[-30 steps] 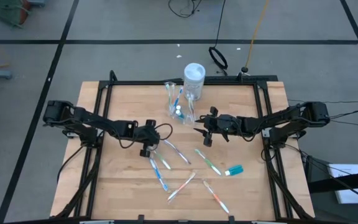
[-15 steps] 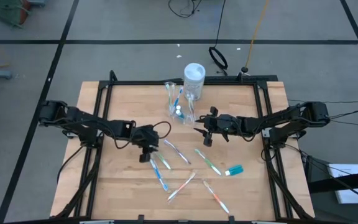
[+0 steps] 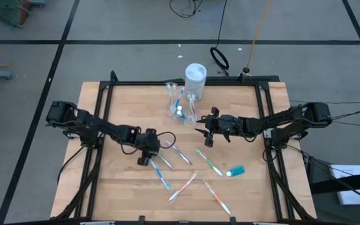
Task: Pick & Place toothbrushing station
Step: Put the green toothbrush into the transparent organizer
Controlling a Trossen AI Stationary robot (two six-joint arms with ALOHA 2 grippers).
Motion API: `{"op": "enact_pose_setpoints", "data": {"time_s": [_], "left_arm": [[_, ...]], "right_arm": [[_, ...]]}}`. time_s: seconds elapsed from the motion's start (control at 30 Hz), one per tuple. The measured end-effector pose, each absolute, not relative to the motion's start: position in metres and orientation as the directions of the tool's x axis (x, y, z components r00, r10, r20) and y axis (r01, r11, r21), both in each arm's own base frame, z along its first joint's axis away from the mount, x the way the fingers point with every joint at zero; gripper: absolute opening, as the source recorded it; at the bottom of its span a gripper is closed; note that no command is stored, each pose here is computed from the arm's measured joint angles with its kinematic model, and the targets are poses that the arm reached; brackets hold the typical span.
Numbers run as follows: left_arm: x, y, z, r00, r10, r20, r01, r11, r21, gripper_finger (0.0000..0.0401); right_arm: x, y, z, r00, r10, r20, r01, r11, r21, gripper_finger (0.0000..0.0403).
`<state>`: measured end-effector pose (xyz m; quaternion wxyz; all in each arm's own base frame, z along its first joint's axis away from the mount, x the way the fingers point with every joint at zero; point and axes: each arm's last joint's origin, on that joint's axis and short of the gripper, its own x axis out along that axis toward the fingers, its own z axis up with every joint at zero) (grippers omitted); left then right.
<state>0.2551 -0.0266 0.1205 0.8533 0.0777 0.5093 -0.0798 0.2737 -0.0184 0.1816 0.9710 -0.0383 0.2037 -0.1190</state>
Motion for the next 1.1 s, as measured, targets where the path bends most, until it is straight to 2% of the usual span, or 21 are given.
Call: {"op": "enact_pose_setpoints", "data": {"time_s": [0.17, 0.27, 0.3, 0.4, 0.53, 0.63, 0.77, 0.83, 0.9, 1.1], "left_arm": [[0.255, -0.031, 0.126, 0.497, -0.066, -0.865, 0.314, 0.943, 0.108, 0.0085], [0.255, -0.032, 0.131, 0.516, 0.004, -0.857, 0.393, 0.888, 0.24, 0.0023], [0.256, -0.033, 0.136, 0.536, 0.052, -0.842, 0.402, 0.862, 0.309, 0.0014], [0.265, -0.038, 0.157, 0.617, 0.2, -0.761, 0.431, 0.724, 0.539, 0.0022], [0.278, -0.045, 0.185, 0.675, 0.326, -0.661, 0.561, 0.356, 0.748, 0.0034], [0.289, -0.044, 0.208, 0.697, 0.455, -0.555, 0.593, 0.071, 0.802, 0.0024], [0.305, -0.033, 0.242, 0.688, 0.617, -0.382, 0.626, -0.239, 0.743, 0.0007], [0.312, -0.027, 0.259, 0.698, 0.647, -0.307, 0.618, -0.327, 0.715, 0.0006], [0.318, -0.019, 0.273, 0.712, 0.653, -0.259, 0.6, -0.372, 0.708, 0.0013], [0.324, 0.008, 0.283, 0.744, 0.623, -0.242, 0.605, -0.474, 0.64, 0.0027]], "right_arm": [[0.274, -0.018, 0.182, 0.889, -0.246, -0.386, 0.215, 0.969, -0.123, 0.0164], [0.274, -0.018, 0.182, 0.889, -0.247, -0.386, 0.215, 0.969, -0.123, 0.0164], [0.274, -0.018, 0.182, 0.889, -0.246, -0.387, 0.215, 0.969, -0.123, 0.0164], [0.274, -0.019, 0.182, 0.888, -0.248, -0.386, 0.217, 0.969, -0.123, 0.0164], [0.274, -0.02, 0.182, 0.888, -0.251, -0.386, 0.215, 0.967, -0.134, 0.0164], [0.273, -0.021, 0.181, 0.886, -0.256, -0.388, 0.217, 0.966, -0.141, 0.0164], [0.272, -0.022, 0.179, 0.873, -0.258, -0.413, 0.228, 0.966, -0.121, 0.0164], [0.271, -0.022, 0.176, 0.857, -0.257, -0.446, 0.227, 0.966, -0.122, 0.0164], [0.269, -0.022, 0.172, 0.839, -0.256, -0.479, 0.222, 0.967, -0.128, 0.0164], [0.265, -0.022, 0.167, 0.804, -0.254, -0.538, 0.213, 0.967, -0.139, 0.0164]]}}
